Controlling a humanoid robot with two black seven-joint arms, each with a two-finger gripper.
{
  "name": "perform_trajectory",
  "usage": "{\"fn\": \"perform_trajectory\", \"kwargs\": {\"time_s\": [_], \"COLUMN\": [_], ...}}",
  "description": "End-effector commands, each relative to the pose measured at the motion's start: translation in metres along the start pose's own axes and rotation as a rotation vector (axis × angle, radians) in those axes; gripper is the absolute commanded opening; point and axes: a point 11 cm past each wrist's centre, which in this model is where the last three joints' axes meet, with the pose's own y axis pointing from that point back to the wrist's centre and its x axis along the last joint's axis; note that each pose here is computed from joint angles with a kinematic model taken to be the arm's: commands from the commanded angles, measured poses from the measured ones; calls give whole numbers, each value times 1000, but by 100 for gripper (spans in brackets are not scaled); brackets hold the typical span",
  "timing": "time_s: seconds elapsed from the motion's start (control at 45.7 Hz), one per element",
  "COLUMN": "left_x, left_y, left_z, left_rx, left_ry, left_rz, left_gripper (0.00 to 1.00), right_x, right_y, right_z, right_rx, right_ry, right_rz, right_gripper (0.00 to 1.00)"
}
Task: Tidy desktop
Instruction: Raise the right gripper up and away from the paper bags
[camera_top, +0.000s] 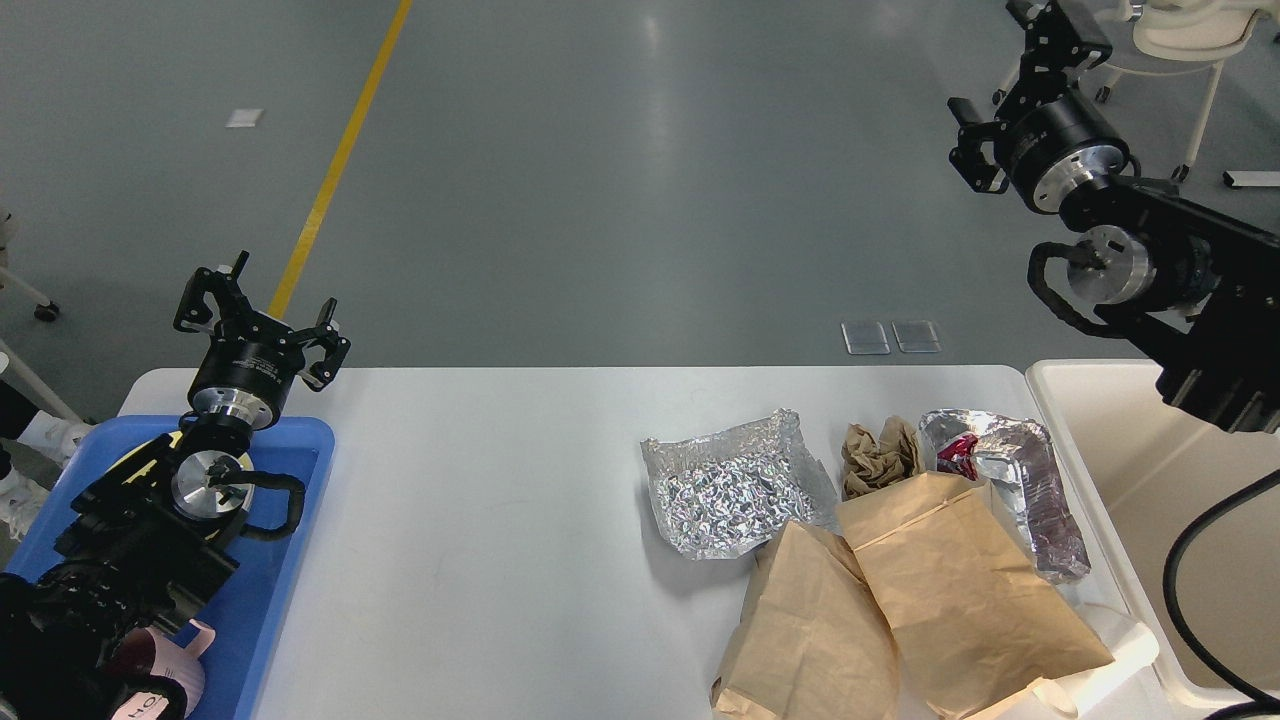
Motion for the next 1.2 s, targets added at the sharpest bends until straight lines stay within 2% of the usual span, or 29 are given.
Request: {"fn": "perform_trajectory", "kwargs": {"time_s": [0.0, 0.438, 0.832, 1.073, 1.182], "left_x": [0, 0, 0, 0, 0], "left_y": [0, 0, 0, 0, 0], "left_z": [0, 0, 0, 0, 0], "left_rx": [0, -1, 1, 0, 1], "left_ry": [0, 2, 0, 0, 0], "left_rz": [-2, -1, 0, 0, 1], "left_gripper": [99, 99, 100, 100, 100], "right_x": [4, 0, -12, 34, 52], "right_y": [0, 6, 6, 26, 33], "right_z": [-5, 12, 32, 69, 71], "right_rx": [-28, -124, -159, -269, -284], "right_ry": [41, 492, 521, 594, 597], "right_rz": [4, -136, -167, -109, -76], "right_gripper": [100, 100, 100, 100, 100]}}
